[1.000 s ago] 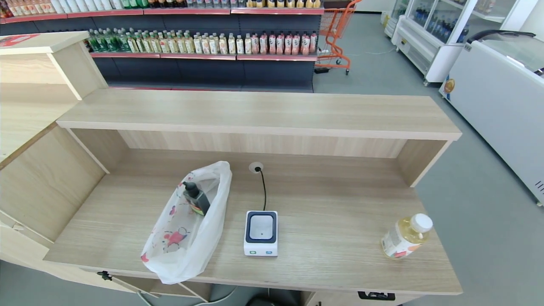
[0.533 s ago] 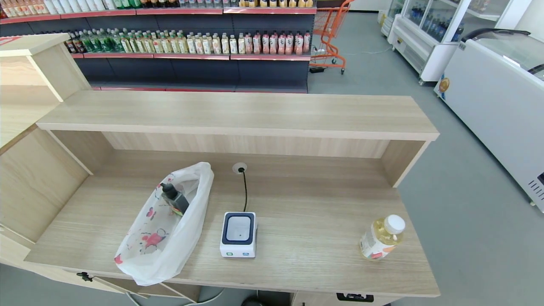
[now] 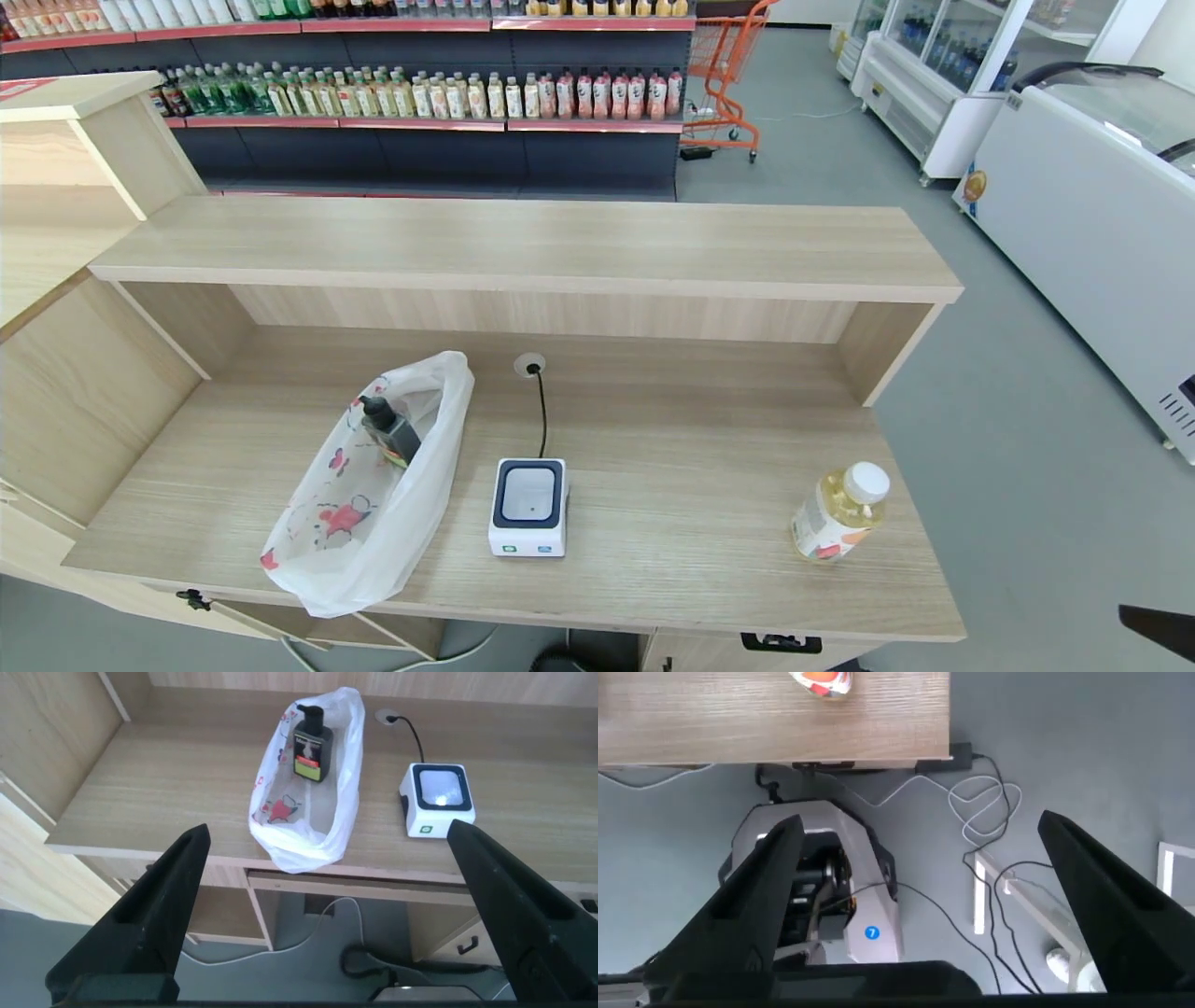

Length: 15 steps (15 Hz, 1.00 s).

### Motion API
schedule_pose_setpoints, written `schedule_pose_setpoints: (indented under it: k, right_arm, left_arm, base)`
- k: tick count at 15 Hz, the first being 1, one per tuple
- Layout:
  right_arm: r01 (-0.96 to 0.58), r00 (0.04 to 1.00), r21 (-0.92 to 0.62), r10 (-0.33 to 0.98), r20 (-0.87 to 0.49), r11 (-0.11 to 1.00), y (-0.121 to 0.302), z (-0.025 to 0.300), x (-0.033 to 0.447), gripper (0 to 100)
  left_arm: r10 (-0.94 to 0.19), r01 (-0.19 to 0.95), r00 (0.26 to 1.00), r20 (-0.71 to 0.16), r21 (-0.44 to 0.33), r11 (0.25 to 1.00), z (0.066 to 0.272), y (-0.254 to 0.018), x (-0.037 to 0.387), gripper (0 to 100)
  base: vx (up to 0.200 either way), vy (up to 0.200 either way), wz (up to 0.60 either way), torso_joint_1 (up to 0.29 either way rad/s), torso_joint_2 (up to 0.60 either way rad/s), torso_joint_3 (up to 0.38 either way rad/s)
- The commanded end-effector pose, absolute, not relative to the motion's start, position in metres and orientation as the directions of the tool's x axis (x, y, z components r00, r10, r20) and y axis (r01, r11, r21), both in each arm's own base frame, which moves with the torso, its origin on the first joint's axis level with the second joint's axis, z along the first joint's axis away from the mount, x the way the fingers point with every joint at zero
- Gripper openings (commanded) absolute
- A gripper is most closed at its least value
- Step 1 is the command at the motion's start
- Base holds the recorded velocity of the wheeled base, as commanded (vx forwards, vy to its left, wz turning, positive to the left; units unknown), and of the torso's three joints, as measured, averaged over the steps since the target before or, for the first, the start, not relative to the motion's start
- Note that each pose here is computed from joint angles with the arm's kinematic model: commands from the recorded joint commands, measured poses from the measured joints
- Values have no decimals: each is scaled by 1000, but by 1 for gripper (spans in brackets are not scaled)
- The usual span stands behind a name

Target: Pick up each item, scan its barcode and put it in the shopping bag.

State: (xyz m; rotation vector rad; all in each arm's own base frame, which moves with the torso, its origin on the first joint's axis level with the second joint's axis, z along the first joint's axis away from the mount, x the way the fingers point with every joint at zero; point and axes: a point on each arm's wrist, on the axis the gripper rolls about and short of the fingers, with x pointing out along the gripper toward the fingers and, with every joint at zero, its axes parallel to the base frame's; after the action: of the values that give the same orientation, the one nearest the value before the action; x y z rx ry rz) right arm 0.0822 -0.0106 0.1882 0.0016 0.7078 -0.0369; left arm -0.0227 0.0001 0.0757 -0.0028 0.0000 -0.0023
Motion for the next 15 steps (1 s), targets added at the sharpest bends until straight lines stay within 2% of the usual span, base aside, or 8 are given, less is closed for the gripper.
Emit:
schedule_pose_setpoints:
  k: [1,4,8,15]
  right_arm:
    - [-23,645,-4,12,-764,1000,-9,166,124,100]
    - [-139,618,-38,57,-784,990,1,145,141,100]
    - [-176,630,-137,5,-777,975,-1,120,162,100]
    - [-233,657,-162,32,-753,959,6,72,216,100]
  left_arm:
    - [-3,3,1000,0,-3,1000,76,0,-23,100]
    - [-3,3,1000,0,-3,1000,76,0,-23,100]
    - [-3,3,1000,0,-3,1000,76,0,-23,100]
    - [-2,2,1000,0,-3,1000,76,0,-23,100]
  base:
    - [0,0,0,0,0,0]
    - [0,0,0,0,0,0]
    - [0,0,0,0,0,0]
    - [0,0,0,0,0,0]
